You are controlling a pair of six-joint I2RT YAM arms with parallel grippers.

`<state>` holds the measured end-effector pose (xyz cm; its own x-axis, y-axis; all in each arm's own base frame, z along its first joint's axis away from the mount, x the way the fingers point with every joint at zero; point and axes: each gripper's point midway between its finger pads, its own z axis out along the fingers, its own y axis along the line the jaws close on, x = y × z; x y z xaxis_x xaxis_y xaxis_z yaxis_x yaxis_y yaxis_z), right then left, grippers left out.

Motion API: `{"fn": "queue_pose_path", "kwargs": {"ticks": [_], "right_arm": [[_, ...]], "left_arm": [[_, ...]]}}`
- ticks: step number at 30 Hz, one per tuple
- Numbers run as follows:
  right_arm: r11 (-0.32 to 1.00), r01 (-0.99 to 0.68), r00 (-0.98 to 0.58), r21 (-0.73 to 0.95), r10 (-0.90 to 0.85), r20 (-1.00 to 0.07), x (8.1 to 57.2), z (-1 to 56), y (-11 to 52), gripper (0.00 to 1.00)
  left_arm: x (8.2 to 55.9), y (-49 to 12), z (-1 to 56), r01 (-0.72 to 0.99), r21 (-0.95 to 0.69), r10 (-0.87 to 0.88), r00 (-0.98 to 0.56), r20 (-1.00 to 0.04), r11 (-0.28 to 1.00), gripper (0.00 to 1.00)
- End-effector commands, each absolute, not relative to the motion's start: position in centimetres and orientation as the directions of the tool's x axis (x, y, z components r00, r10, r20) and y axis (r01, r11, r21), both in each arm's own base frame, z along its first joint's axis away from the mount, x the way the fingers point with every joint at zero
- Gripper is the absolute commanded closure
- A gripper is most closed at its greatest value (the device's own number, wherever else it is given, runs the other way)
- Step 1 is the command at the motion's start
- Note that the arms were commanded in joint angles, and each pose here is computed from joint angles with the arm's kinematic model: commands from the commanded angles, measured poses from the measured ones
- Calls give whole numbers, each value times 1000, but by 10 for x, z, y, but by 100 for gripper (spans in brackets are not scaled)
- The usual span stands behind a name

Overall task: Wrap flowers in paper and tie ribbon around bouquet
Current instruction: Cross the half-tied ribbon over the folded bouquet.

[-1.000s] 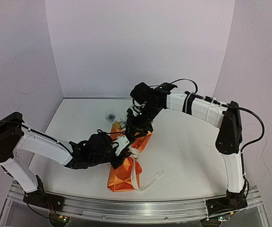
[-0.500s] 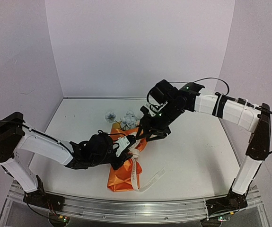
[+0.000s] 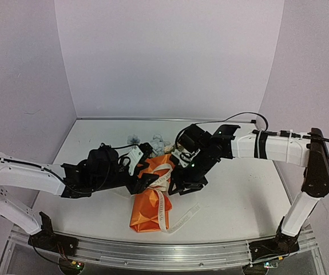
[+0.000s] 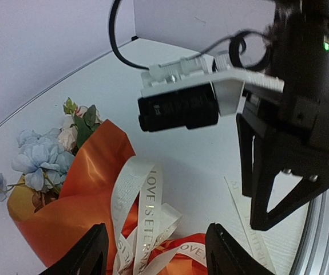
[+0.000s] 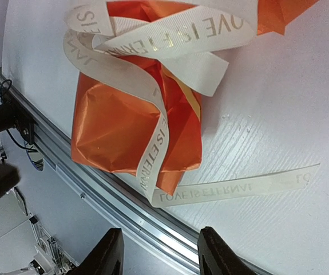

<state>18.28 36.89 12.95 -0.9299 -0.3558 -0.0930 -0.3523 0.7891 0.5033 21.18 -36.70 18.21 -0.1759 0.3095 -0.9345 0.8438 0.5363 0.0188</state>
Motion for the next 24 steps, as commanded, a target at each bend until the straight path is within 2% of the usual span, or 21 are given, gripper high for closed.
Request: {"fn": "queue_pose_path", "kwargs": {"ticks": [1,9,21,24], "right_arm": [[746,-404,-914,529,-349,-206,185,135,393,56],[765,-447,-894,463,-361,-265,174,92,410,61],[792,-440,-895,423,-348,-278,166,61,419,62],[808,-422,-903,411,-334,-270,168,54,417,66]], "left_arm": [[230,-335,217,746,-39,196,-224,-955,665,39],[258,-281,247,608,-126,93,-316,-944,783,37],[266,-278,255,601,-140,96,-342,-935,787,36],[268,-282,254,608,-141,104,-350,-931,781,36]]}}
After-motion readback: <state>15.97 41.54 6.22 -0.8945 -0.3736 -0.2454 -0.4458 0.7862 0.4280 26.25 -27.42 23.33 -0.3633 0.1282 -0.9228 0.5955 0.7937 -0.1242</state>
